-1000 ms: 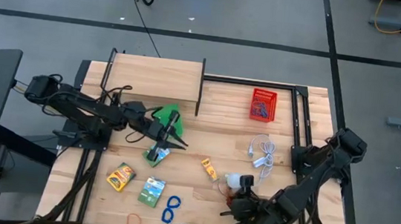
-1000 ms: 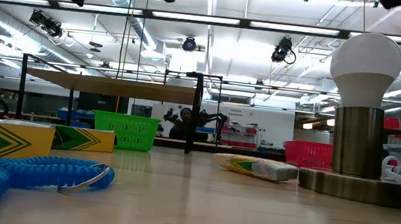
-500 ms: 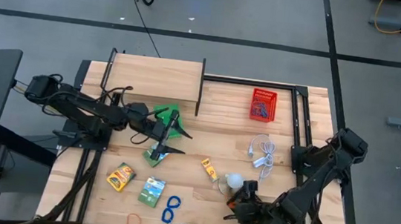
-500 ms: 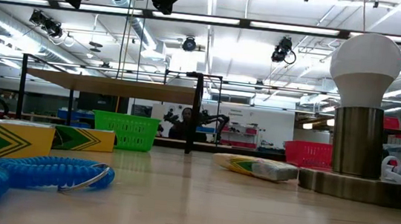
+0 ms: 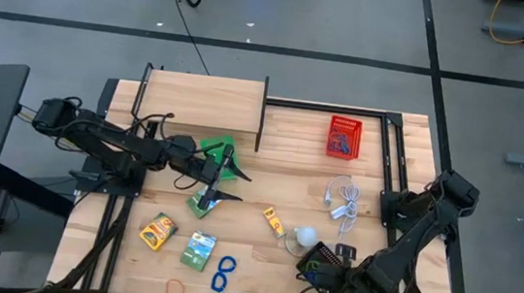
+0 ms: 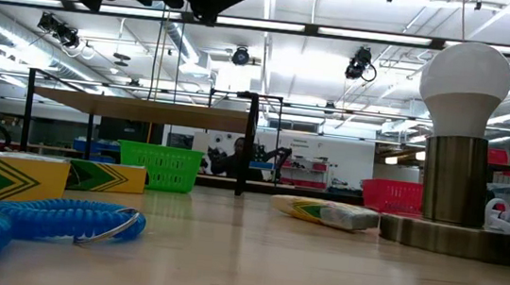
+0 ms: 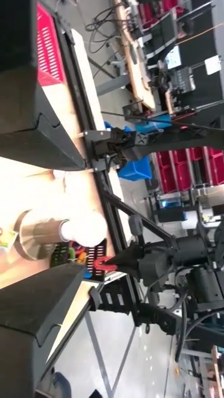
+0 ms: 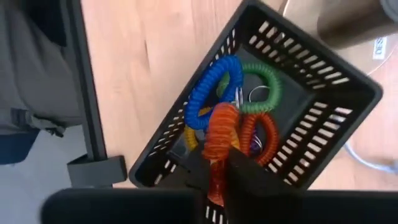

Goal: Pick & Place Office Desk Supplies
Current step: Put the orange spring keychain into the black basket, then put the blue spring keychain into the black basket

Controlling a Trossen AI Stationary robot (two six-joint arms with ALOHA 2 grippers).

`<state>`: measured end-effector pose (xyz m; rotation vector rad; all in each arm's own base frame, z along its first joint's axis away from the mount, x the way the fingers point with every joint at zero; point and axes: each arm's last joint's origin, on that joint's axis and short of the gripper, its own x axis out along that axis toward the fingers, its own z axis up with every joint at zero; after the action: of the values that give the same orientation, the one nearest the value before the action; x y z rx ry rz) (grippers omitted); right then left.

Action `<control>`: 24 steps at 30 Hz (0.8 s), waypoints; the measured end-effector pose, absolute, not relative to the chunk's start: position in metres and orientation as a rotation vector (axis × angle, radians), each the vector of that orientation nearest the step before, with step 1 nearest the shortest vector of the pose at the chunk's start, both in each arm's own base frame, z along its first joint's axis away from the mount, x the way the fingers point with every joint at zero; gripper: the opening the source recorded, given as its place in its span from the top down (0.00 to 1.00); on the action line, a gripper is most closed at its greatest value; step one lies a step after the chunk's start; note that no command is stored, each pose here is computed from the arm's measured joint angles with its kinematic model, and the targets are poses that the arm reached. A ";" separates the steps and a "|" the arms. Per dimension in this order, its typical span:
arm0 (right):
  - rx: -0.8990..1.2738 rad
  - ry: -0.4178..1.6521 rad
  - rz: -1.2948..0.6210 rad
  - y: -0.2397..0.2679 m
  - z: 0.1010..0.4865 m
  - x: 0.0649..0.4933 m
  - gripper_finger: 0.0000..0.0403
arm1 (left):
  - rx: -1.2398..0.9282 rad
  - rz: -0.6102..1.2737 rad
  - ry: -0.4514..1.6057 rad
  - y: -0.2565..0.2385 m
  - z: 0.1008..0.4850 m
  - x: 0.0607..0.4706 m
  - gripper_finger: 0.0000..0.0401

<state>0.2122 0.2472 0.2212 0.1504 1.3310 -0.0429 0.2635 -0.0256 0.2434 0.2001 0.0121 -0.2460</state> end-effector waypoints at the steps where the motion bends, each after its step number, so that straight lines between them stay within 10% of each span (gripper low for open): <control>1: 0.145 1.339 -0.043 0.249 0.219 0.212 0.89 | 0.195 -0.247 0.021 -0.026 0.243 0.264 0.35; 12: 0.130 1.394 -0.070 0.252 0.198 0.220 0.54 | 0.200 -0.277 0.116 -0.029 0.233 0.262 0.35; 24: 0.088 1.253 0.011 0.258 0.201 0.231 0.56 | 0.148 -0.415 0.359 -0.058 0.211 0.250 0.35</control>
<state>0.2306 0.2577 0.2013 0.0877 1.2532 0.0110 0.2504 -0.0583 0.2109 0.1484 0.3587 -0.4154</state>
